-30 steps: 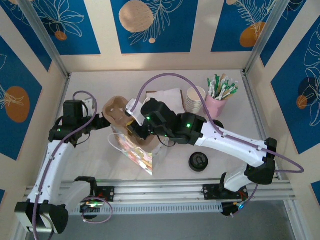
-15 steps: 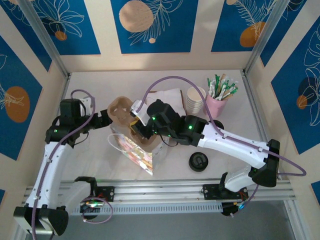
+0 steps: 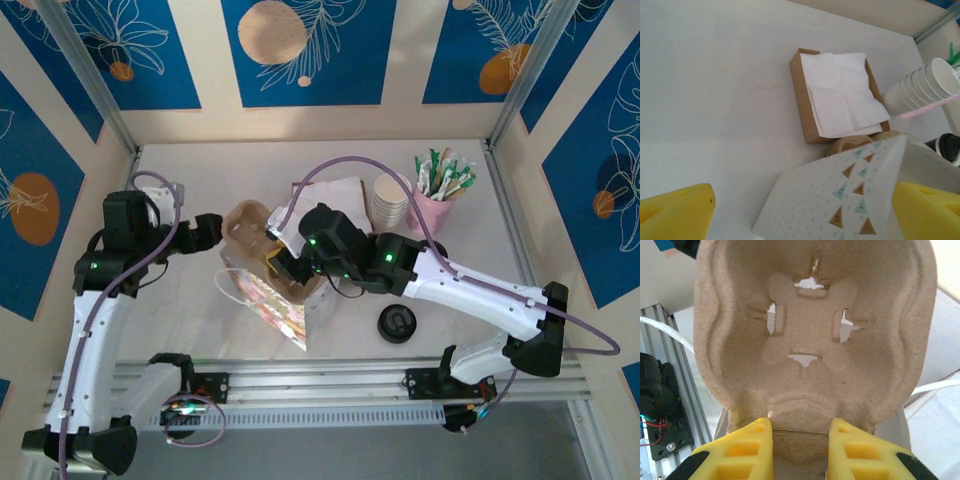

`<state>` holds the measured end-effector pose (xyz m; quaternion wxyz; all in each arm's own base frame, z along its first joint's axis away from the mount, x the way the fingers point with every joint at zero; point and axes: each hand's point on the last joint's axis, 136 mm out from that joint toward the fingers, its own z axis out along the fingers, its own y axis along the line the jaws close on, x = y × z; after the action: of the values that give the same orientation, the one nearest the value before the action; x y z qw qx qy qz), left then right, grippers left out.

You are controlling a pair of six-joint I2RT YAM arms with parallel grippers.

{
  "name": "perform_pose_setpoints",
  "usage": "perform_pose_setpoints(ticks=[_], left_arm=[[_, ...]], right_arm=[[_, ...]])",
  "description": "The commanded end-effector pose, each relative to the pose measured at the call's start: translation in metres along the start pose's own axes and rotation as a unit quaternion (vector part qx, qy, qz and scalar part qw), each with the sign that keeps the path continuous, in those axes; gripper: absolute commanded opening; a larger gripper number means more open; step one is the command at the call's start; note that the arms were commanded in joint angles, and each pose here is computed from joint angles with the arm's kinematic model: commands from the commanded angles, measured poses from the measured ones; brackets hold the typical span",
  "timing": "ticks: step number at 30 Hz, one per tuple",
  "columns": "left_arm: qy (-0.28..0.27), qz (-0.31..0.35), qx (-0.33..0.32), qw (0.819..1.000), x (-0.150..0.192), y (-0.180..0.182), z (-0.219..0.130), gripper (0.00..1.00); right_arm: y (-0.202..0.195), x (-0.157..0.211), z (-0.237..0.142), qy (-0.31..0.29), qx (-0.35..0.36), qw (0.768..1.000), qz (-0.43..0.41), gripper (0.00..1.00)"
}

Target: Pack the takeout coffee

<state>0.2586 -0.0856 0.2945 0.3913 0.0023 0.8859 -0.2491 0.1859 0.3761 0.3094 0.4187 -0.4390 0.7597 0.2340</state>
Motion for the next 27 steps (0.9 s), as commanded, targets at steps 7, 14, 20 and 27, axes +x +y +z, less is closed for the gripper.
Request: perform_pose_setpoints(ticks=[7, 14, 20, 27], left_arm=[[0.024, 0.024, 0.107, 0.994, 0.012, -0.043, -0.020, 0.81], [0.017, 0.019, 0.053, 0.998, 0.013, -0.026, -0.020, 0.81], [0.019, 0.024, 0.040, 0.999, 0.016, -0.021, -0.021, 0.80], [0.025, 0.037, 0.136, 0.990, 0.021, -0.054, -0.028, 0.77]], right_arm=[[-0.005, 0.001, -0.009, 0.014, 0.018, 1.000, 0.010, 0.25], [-0.006, -0.004, -0.014, 0.009, 0.021, 1.000, 0.011, 0.24], [-0.007, -0.001, -0.014, 0.024, 0.025, 0.999, 0.009, 0.24], [-0.008, 0.008, -0.014, 0.056, 0.026, 0.998, 0.007, 0.25]])
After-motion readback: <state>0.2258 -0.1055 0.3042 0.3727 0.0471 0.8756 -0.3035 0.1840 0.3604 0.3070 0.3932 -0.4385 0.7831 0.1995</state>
